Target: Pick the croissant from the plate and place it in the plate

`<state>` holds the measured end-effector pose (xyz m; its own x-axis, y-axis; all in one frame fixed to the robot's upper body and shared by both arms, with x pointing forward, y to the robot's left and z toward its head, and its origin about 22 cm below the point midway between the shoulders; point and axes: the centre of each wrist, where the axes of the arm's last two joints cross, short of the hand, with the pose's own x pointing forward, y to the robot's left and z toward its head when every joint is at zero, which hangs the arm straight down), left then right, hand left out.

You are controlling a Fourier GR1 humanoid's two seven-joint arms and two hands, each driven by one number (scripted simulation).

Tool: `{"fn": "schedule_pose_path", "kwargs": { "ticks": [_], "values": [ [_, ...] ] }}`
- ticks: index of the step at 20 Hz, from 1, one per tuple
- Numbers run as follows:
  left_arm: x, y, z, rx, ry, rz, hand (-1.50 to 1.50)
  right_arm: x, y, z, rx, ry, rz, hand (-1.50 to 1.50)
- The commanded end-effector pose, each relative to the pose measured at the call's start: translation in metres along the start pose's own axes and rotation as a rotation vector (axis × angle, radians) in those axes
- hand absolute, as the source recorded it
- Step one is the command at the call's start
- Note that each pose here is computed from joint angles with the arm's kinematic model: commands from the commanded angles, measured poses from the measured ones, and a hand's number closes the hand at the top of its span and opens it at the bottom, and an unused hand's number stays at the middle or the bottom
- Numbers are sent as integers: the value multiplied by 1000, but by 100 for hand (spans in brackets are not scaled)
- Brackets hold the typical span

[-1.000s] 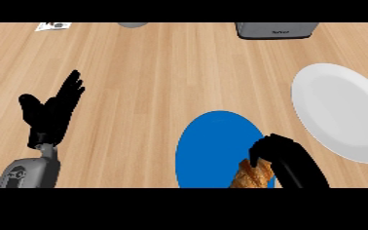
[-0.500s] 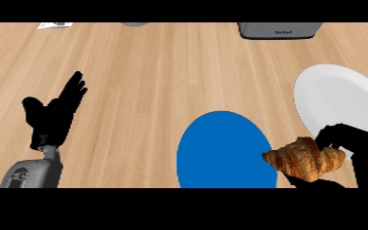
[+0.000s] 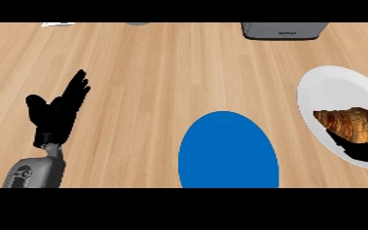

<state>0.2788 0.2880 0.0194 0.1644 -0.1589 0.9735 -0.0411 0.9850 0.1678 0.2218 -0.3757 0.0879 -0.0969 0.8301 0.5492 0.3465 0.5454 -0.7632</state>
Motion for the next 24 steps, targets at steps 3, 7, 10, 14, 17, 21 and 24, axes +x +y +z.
{"fn": "schedule_pose_path", "kwargs": {
  "ticks": [3, 7, 10, 14, 17, 21, 24],
  "values": [
    [2, -7, -5, 5, -17, -4, 0, -59, -8, -32, 11, 59, 22, 150],
    [-4, -6, 6, -16, -2, 0, 0, -95, -8, -31, 90, 81, 126, 150],
    [-2, 0, 1, -10, -19, -9, 0, -105, -7, -42, 206, 110, 106, 150],
    [-2, -14, 3, -25, -16, 6, 0, -136, -4, -36, 306, 210, -3, -150],
    [3, 7, -2, -13, -11, -8, 0, -129, -4, -61, 318, 89, -33, -150],
    [1, 3, -4, 0, 8, -14, 0, -125, -9, -67, 172, -41, -115, -150],
    [-5, -2, 0, -10, -2, -10, 0, -132, -34, -61, 97, -185, -272, -150]
  ]
}}
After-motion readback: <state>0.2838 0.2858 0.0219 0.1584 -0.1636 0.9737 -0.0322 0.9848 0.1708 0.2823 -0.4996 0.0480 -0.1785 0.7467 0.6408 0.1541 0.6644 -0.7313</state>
